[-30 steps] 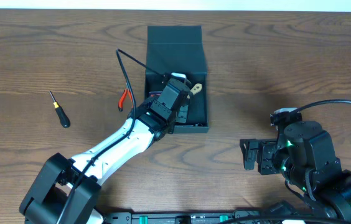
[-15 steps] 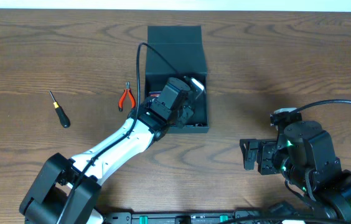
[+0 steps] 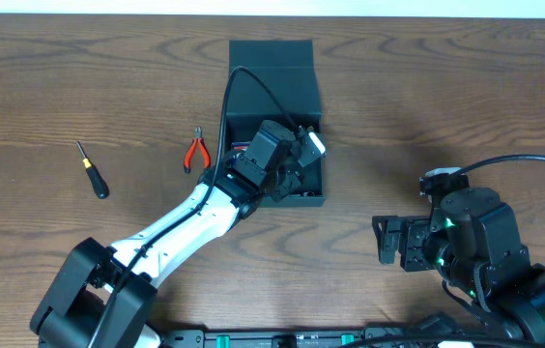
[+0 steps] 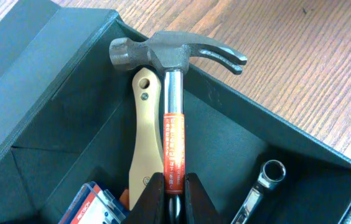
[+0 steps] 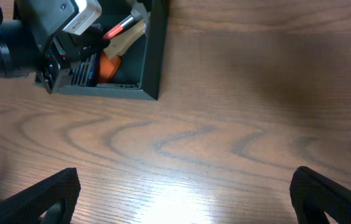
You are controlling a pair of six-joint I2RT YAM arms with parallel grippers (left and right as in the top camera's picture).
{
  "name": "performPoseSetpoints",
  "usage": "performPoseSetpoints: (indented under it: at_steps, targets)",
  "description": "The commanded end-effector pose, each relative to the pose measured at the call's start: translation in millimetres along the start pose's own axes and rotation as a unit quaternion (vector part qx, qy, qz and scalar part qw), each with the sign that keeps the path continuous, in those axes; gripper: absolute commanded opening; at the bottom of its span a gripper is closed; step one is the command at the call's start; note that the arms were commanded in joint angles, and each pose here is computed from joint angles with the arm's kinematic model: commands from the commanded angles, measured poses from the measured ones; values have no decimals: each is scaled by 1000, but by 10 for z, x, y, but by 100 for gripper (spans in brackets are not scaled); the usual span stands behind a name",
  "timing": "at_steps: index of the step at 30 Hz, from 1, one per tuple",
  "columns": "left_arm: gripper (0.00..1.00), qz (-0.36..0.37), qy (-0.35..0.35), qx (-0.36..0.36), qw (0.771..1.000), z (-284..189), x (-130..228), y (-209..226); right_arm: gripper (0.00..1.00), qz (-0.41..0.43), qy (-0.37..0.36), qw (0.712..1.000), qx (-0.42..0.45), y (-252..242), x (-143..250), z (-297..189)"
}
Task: Pack container
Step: 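Carry the hammer right into the black box and release it, then move the left gripper back over the red-black pliers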
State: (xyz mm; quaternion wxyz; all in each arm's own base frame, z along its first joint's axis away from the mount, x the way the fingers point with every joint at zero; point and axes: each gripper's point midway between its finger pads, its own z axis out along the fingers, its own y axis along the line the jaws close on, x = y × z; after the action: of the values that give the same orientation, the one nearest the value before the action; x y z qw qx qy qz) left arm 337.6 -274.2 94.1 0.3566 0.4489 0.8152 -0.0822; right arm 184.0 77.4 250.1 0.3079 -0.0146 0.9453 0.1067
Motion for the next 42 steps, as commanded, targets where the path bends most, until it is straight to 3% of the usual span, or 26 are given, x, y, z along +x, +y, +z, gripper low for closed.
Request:
performPoseSetpoints:
  at_steps: [1, 23, 29, 32, 40, 42]
  targets:
    - [6, 6, 10, -19, 1000, 28, 61, 89, 99, -4, -1, 1000, 4, -22, -3, 4]
    - [6, -8, 28, -16, 999, 29, 167, 96, 99, -4, -1, 1000, 4, -22, -3, 4]
    - [44, -10, 37, -13, 999, 27, 208, 81, 99, -3, -1, 1000, 4, -22, -2, 4]
    - [49, -10, 38, -13, 999, 27, 216, 78, 99, -3, -1, 1000, 4, -22, -3, 4]
    - [77, -13, 26, -19, 999, -40, 140, 112, 99, -3, -1, 1000, 4, -22, -3, 4]
    - [80, -34, 9, -41, 999, -150, 29, 204, 99, -4, -1, 1000, 4, -22, -3, 4]
